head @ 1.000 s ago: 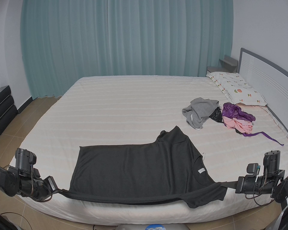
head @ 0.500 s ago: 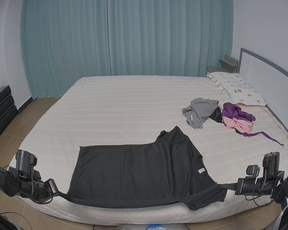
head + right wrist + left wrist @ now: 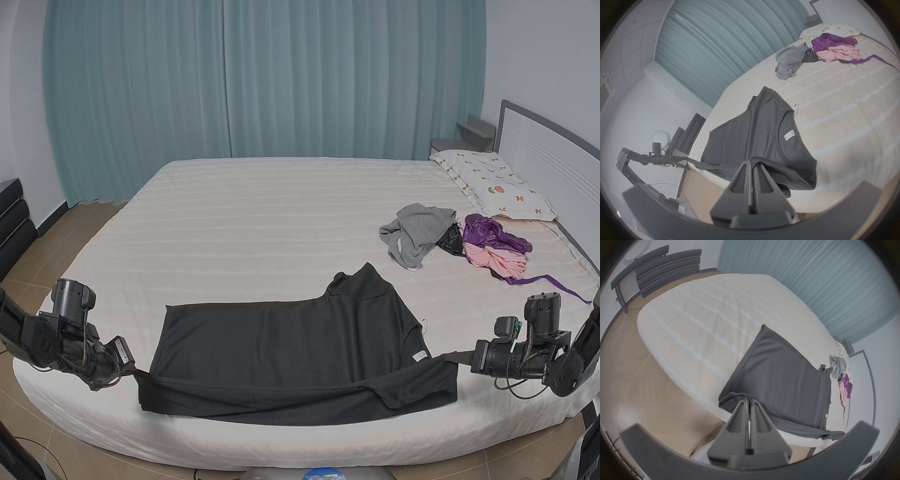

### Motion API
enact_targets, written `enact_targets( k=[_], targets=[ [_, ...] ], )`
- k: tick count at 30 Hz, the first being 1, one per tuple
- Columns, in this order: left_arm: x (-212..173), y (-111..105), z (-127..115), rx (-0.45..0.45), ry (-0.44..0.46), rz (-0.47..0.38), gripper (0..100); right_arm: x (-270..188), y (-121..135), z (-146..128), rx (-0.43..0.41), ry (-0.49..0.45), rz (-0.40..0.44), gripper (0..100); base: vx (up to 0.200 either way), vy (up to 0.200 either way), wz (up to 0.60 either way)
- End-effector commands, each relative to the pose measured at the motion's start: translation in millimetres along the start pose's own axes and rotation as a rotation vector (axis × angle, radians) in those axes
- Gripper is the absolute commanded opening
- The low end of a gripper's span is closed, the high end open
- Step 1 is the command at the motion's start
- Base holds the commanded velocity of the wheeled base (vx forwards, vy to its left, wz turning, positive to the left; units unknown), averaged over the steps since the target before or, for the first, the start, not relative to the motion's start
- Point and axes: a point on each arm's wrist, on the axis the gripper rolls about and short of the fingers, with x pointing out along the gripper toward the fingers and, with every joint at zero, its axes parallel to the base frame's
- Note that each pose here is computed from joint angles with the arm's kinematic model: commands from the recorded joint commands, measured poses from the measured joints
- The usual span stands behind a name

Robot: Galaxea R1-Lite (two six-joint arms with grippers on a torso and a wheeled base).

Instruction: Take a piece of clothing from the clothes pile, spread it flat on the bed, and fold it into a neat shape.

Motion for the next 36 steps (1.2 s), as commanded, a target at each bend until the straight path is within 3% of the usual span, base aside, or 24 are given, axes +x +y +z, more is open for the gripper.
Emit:
enact_targets(
  k=[1, 18, 36],
  targets=[
    [12.9, -5.3, 11.4, -0.006, 0.002, 0.006, 0, 20.2, -13.6, 0.6, 0.026, 0.034, -0.026, 0, 0.0, 0.0, 0.0],
    [25.9, -2.1, 19.2, -0.026, 0.014, 0.027, 0, 36.8, -18.7, 10.3, 0.039, 0.023, -0.021, 0, 0.0, 0.0, 0.0],
    [82.8, -9.6, 40.9, -0.089, 0.065, 0.053, 0, 84.6, -42.0, 21.3, 0.044, 0.024, -0.056, 0, 0.0, 0.0, 0.0]
  ],
)
